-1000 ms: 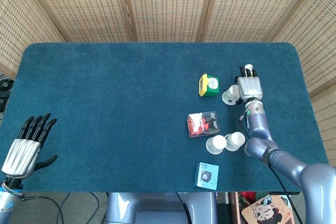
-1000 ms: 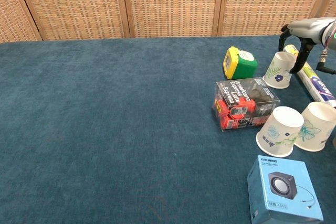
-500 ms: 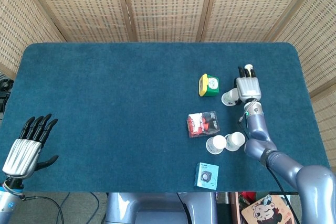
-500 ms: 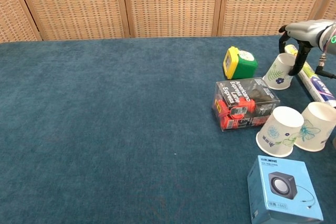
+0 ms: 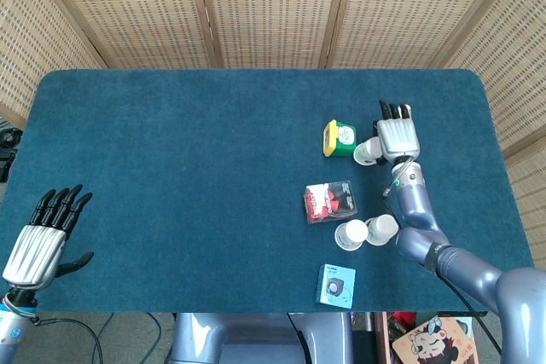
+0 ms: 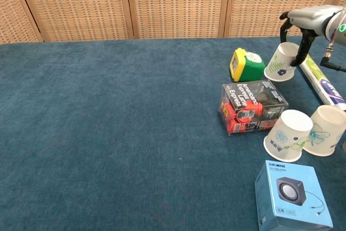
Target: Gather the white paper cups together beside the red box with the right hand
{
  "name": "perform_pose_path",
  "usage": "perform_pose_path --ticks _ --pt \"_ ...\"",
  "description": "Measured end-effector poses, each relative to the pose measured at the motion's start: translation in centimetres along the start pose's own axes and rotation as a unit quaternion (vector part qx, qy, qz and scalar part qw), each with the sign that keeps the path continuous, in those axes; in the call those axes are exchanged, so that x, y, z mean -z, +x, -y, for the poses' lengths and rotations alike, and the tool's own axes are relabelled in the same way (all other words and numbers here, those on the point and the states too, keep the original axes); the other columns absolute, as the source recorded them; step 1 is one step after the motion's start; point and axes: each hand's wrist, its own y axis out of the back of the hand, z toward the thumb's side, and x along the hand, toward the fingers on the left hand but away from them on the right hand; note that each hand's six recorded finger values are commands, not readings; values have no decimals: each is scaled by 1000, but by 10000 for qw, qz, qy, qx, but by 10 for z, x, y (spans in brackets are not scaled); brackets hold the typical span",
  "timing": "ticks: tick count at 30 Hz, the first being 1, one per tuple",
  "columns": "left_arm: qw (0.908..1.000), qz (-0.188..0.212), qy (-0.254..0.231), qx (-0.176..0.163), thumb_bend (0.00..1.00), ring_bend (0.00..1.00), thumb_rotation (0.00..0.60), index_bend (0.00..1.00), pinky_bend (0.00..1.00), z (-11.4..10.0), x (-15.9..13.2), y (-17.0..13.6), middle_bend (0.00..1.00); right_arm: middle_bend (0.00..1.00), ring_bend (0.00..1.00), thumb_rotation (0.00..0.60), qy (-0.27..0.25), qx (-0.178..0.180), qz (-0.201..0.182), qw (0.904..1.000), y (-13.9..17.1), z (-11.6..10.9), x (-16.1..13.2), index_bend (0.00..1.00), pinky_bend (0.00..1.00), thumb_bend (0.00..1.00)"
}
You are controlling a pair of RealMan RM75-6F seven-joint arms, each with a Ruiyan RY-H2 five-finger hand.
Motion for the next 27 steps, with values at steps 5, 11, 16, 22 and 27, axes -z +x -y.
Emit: perform_pose_path --ticks 5,11,16,22,27 --pt "10000 27 -7 -17 180 0 600 0 0 -1 -1 -1 0 32 0 600 55 213 -133 9997 12 -23 -5 522 0 120" --pt "10000 88 -16 -12 179 0 600 0 0 -1 -4 -4 0 31 0 600 145 458 -275 9985 38 -54 -8 527 0 120" --pt "9999 99 -39 -38 180 0 600 0 0 -3 -4 -5 0 17 0 600 161 565 -286 9979 63 -77 -3 527 0 120" --pt "9999 133 -49 -23 180 0 600 0 0 -2 -4 -6 0 9 0 600 170 478 -269 9983 88 -89 1 527 0 120" --pt "9998 151 -73 -76 180 0 600 0 0 -5 -5 -7 0 1 0 600 159 318 -357 9987 110 -94 -5 527 0 120"
